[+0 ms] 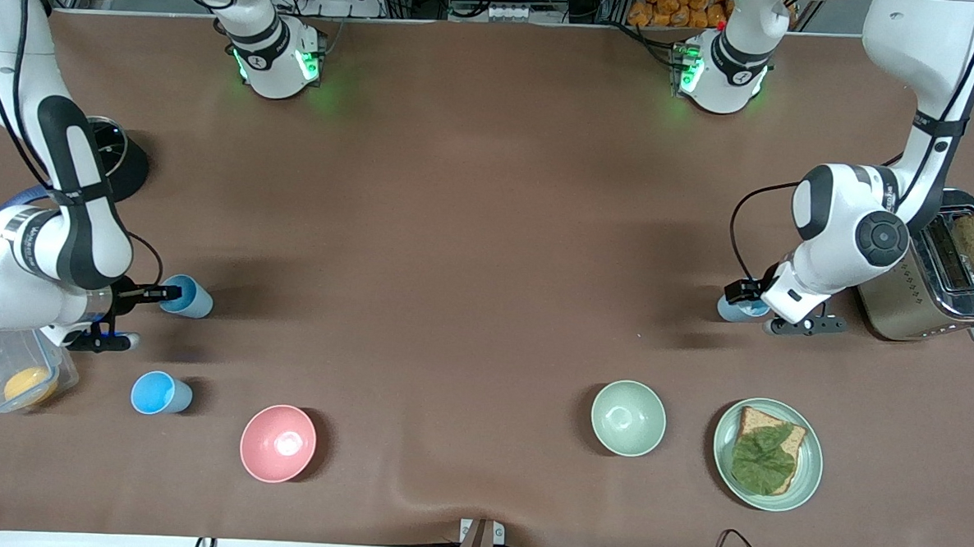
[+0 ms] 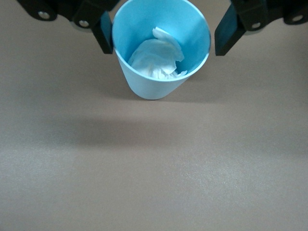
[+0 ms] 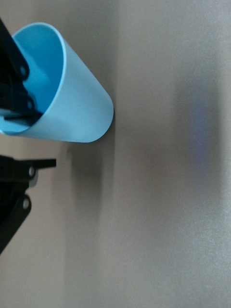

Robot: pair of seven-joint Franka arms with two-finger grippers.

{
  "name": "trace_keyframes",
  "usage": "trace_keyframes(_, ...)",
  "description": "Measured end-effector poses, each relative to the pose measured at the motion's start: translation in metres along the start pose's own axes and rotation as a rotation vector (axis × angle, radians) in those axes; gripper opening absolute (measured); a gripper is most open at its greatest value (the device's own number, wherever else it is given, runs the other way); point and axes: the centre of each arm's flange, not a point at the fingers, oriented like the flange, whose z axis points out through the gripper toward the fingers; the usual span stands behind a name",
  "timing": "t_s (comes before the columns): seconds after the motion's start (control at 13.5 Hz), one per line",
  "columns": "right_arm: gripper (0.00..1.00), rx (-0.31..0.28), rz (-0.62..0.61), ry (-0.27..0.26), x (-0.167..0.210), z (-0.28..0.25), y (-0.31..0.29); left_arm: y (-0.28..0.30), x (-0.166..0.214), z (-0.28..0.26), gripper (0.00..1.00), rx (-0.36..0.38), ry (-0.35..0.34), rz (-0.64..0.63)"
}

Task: Stack blue cups with both arms
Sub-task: 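Lift the blue cups off the table with both grippers, then set the cup mid-table with the left gripper while the right gripper follows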

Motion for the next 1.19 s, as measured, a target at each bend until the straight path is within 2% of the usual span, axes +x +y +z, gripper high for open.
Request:
trace_keyframes(0.15, 0.05, 0.000, -0.001, 0.001, 0.000, -0.001, 0.000, 0.000, 0.000, 0.002, 0.93, 0.000, -0.001, 0.000)
trace_keyframes(0.37, 0.04, -0.001, -0.009, 0.008, 0.000, -0.009, -0.004, 0.000, 0.000, 0.005, 0.90, 0.000, -0.002, 0.000)
trace_keyframes(0.74, 0.04, -0.009, -0.045, 0.015, -0.012, -0.053, -0.030, 0.001, 0.001, 0.004, 0.86, -0.001, 0.003, 0.001)
trace_keyframes(0.89, 0.04, -0.014, -0.060, 0.006, -0.015, -0.062, -0.042, 0.002, 0.003, 0.001, 0.75, -0.002, 0.009, 0.004)
trace_keyframes(1.19, 0.04, -0.001, -0.074, -0.021, -0.019, -0.065, -0.057, 0.022, 0.003, -0.002, 0.75, -0.015, 0.016, 0.007)
